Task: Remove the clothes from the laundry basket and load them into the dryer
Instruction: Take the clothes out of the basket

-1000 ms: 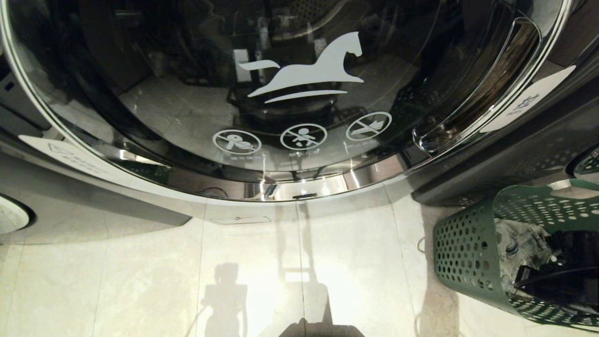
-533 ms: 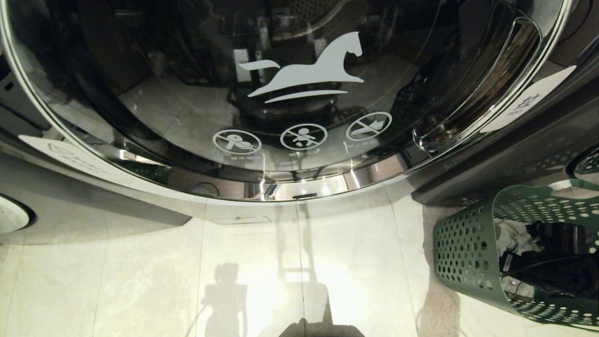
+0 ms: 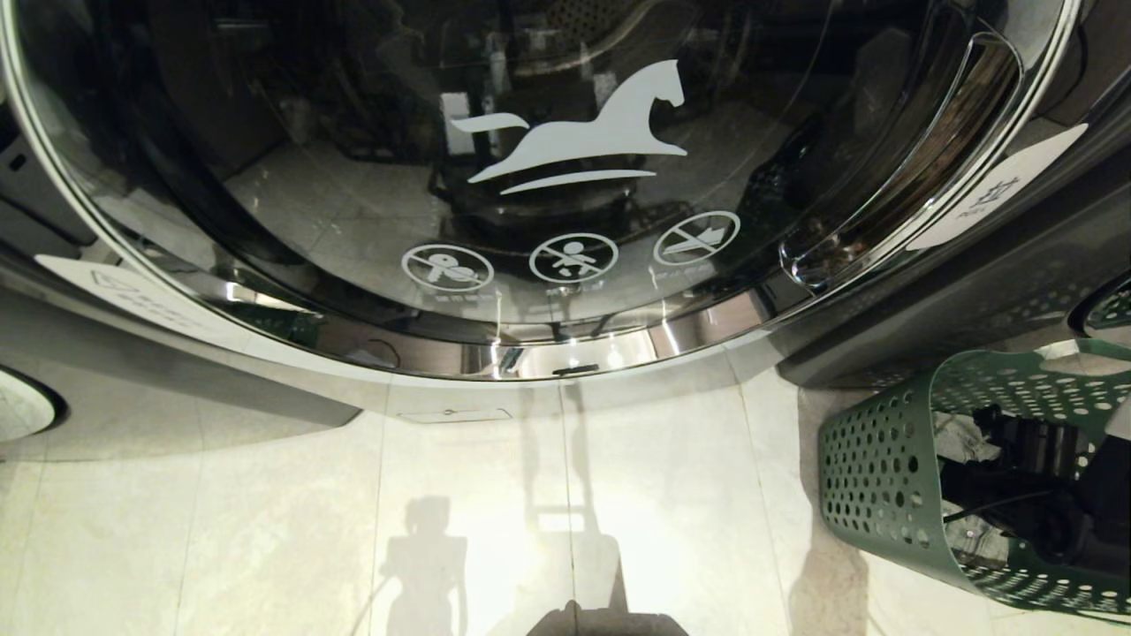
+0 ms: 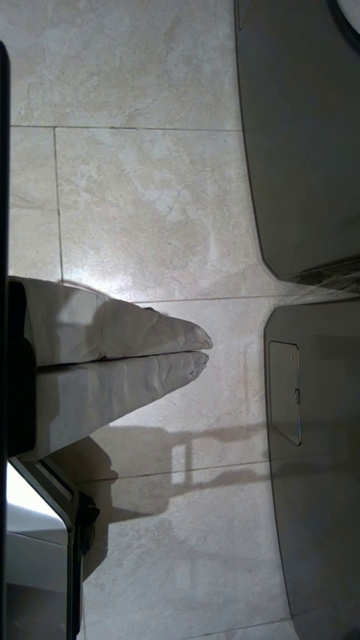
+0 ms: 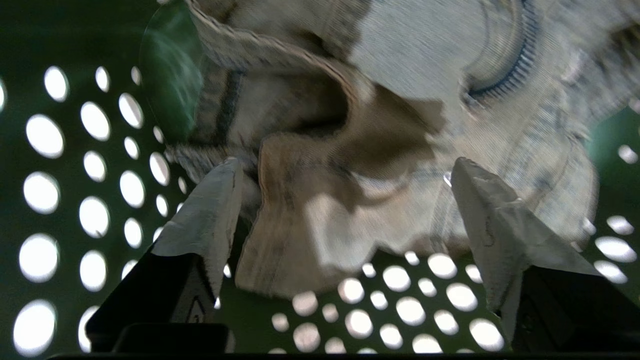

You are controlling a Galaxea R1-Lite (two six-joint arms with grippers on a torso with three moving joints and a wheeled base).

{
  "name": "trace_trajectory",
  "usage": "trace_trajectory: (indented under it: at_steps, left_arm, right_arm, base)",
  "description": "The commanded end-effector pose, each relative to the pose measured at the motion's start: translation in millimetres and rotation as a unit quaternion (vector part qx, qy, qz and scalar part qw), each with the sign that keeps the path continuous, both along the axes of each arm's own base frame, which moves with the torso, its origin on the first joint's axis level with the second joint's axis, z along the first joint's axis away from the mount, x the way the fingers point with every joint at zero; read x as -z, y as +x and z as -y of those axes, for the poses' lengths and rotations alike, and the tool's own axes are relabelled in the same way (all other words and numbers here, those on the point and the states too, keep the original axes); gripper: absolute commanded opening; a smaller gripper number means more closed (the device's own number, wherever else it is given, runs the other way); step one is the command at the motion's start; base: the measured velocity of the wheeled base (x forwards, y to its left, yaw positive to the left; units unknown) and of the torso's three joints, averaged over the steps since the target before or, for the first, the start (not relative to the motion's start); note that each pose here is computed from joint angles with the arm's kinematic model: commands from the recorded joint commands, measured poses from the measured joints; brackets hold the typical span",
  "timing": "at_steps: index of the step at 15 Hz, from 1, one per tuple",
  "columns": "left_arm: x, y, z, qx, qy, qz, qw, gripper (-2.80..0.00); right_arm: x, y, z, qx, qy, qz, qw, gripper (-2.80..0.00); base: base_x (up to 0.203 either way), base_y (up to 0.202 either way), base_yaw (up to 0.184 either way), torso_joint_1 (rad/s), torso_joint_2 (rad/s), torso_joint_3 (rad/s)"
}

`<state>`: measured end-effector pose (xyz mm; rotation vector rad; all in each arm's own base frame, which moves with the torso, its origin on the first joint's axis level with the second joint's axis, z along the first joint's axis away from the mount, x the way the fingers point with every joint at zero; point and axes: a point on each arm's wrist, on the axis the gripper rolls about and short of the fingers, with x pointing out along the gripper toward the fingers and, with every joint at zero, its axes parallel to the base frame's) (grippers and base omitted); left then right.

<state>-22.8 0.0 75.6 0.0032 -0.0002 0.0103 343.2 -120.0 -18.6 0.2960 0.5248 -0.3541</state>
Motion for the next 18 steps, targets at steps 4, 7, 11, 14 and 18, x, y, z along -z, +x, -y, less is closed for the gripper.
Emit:
trace_trajectory:
  at_steps: [4,7,11,14,18]
  left_arm:
    - [0,0,0,0.000,0.000,0.000,1.0000,-2.80]
    - [0,0,0,-0.001,0.000,-0.001,1.0000,-2.80]
    - [0,0,0,-0.001,0.000,0.000,1.0000,-2.80]
    - [0,0,0,-0.001,0.000,0.000,1.0000,-2.80]
    - [0,0,0,-0.001,0.000,-0.001,1.0000,-2.80]
  right_arm:
    - [22,31,6,0.021,-0.023,0.012,0.999,0.00]
    - [38,44,12,0.056,-0.053,0.004,0.997,0.00]
    - [55,54,15,0.054,-0.066,-0.003,0.996,0.00]
    - [61,69,20,0.056,-0.072,0.014,0.996,-2.80]
    - [62,72,20,0.057,-0.069,0.010,0.996,-2.80]
  base:
    - [0.000,0.000,0.000,0.000,0.00,0.000]
    - [0.000,0.000,0.000,0.000,0.00,0.000]
    - [0.000,0.000,0.000,0.000,0.00,0.000]
    - [0.000,0.000,0.000,0.000,0.00,0.000]
    - [0.000,0.000,0.000,0.000,0.00,0.000]
